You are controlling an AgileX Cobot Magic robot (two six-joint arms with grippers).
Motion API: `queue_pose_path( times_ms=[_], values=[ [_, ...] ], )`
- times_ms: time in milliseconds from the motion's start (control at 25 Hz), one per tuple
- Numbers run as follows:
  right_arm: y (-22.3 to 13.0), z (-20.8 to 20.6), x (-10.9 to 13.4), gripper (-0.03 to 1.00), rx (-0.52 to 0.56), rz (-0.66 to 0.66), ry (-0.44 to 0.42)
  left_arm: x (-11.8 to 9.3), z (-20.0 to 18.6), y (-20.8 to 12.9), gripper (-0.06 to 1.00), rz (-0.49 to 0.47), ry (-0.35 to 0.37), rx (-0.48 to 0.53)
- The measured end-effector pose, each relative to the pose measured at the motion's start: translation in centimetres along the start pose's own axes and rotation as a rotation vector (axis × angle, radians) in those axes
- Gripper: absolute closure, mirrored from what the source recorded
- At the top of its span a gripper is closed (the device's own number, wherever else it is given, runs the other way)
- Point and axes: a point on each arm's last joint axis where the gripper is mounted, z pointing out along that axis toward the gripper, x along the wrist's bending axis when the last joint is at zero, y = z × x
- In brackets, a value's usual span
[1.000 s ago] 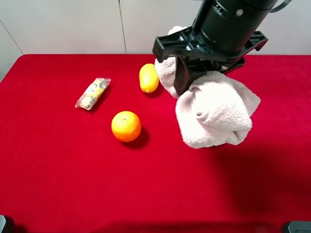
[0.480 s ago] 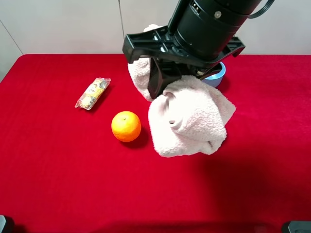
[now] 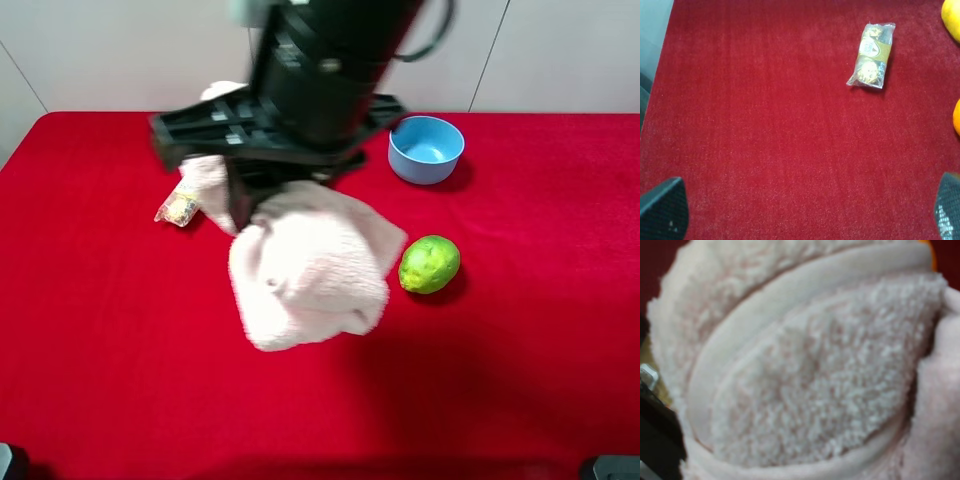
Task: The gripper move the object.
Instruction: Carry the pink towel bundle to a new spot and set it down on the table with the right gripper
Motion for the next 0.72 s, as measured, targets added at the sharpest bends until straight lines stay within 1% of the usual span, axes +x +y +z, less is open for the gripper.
queue_pose_path(
  times_ms=[200,440,560,720],
  values=[
    [2.2,2.5,2.6,0.63,0.039,-0.091,-0.005,0.0,0.0,0.0,-0.04,0.0,0.0,0.0],
    [4.6,5.6,5.2,0.63,0.032,-0.154,-0.009,0.0,0.0,0.0,-0.04,0.0,0.0,0.0],
    [5.5,7.3,5.8,0.63,0.034,-0.162,-0.007,0.0,0.0,0.0,-0.04,0.0,0.0,0.0],
    [6.5,9.7,6.0,0.63,0.036,-0.16,-0.009,0.0,0.0,0.0,-0.04,0.0,0.0,0.0]
  ],
)
